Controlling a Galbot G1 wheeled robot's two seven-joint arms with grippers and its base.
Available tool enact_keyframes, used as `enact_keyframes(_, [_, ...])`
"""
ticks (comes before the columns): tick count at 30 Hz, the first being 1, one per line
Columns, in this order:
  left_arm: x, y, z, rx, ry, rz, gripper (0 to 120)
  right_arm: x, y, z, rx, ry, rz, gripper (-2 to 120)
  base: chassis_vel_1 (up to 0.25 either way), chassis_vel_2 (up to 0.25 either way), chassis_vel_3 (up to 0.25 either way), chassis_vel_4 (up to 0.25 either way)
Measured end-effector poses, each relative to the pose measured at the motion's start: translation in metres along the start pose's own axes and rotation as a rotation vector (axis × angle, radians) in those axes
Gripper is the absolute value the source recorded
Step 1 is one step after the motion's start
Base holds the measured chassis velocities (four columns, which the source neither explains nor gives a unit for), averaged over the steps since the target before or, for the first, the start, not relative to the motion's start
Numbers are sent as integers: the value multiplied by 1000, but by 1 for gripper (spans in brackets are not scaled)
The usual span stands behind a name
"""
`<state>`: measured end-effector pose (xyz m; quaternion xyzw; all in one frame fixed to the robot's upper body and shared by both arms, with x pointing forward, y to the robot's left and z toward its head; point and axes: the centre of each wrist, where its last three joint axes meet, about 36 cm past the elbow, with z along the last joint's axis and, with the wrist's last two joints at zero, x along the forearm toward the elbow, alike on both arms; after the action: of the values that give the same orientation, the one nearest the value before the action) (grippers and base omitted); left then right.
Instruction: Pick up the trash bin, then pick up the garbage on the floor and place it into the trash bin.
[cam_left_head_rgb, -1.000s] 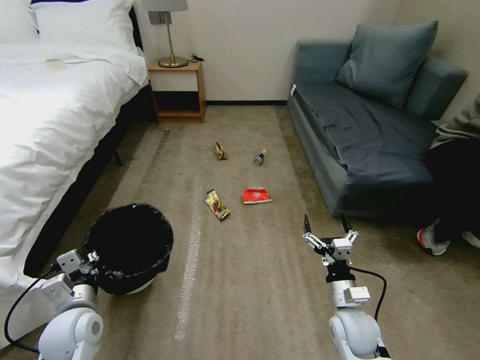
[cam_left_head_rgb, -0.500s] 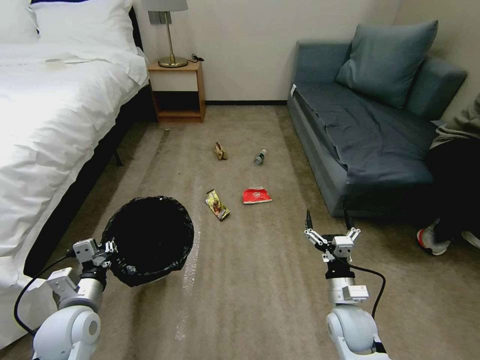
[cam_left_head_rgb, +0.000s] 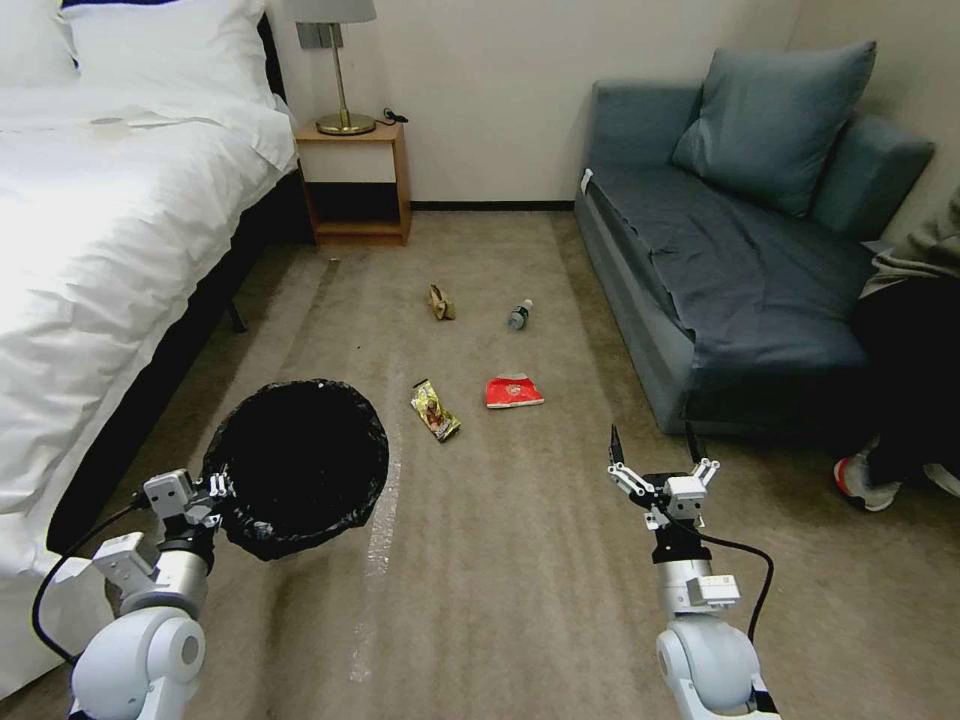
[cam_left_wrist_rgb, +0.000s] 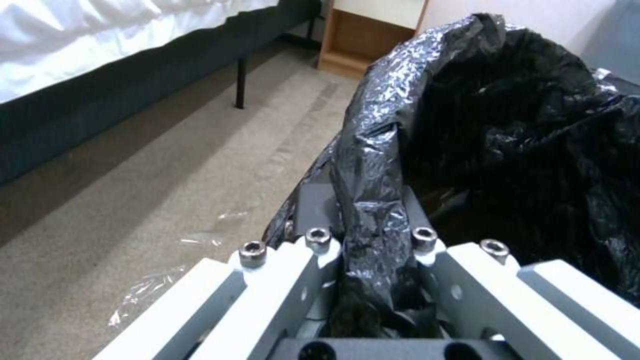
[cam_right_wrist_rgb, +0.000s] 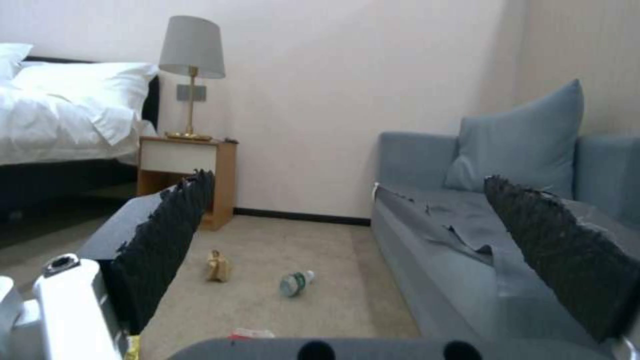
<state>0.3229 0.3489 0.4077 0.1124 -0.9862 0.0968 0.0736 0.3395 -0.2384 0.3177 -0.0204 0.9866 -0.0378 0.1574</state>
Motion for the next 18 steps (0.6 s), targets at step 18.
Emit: enact_keyframes(18, [0,3,6,19,17,-13,4,1,-3,4,8,2,4,100,-99,100,93,-100])
